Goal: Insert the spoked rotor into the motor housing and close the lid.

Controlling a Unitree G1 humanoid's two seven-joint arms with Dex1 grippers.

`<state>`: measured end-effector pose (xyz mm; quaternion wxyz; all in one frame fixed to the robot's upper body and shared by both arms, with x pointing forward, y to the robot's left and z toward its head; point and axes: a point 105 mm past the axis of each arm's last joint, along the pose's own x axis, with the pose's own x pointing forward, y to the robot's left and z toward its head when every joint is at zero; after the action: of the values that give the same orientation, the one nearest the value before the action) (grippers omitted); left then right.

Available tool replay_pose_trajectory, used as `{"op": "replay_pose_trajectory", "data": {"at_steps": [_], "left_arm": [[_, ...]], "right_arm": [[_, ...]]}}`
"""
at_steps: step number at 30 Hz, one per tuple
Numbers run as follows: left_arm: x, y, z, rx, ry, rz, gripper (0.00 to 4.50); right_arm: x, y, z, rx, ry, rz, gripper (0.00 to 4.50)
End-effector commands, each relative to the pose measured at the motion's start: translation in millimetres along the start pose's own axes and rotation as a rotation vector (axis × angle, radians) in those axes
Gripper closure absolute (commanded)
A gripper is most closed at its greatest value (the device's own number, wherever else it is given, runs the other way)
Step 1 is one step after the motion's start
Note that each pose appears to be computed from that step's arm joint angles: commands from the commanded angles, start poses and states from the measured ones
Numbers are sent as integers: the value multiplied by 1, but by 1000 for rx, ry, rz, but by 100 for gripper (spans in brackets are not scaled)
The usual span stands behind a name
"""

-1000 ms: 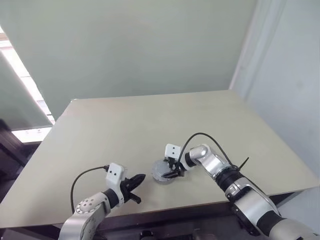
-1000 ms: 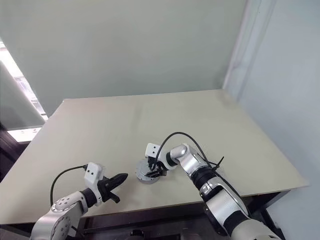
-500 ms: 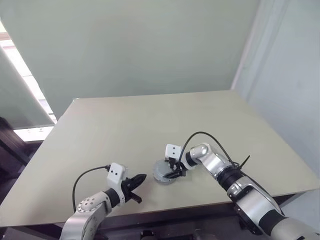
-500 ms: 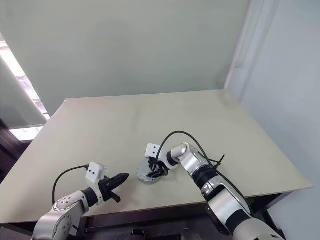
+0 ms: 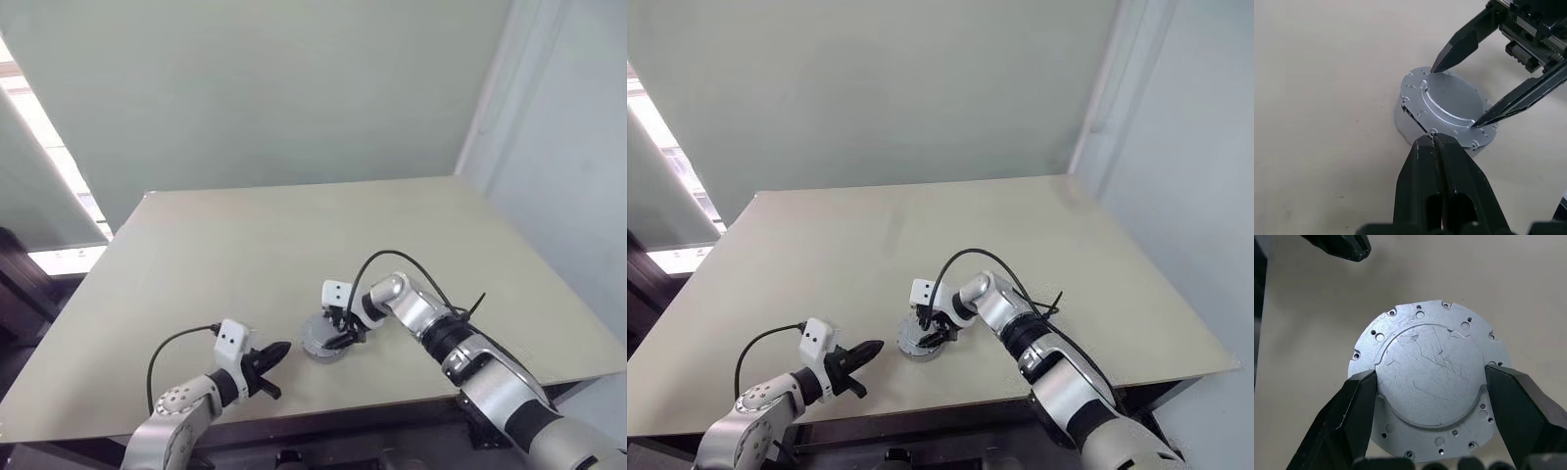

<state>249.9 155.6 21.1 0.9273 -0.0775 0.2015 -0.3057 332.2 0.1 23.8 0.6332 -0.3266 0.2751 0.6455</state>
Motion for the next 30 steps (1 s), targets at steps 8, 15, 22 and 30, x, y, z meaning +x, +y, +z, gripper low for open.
{"op": "replay_pose_trajectory", "data": {"at_steps": [8, 15, 22, 30], "left_arm": [[2, -1, 5, 55, 6, -31, 450], [1, 0, 5, 55, 4, -27, 450], [1, 1, 4, 52, 0, -22, 450], [3, 1, 5, 49, -8, -21, 450]], "right_arm": [[-3, 2, -25, 50, 130, 41, 125], [3, 1, -24, 106, 110, 22, 125], [3, -3, -14, 204, 74, -5, 125], [5, -3, -15, 224, 100, -34, 125]]}}
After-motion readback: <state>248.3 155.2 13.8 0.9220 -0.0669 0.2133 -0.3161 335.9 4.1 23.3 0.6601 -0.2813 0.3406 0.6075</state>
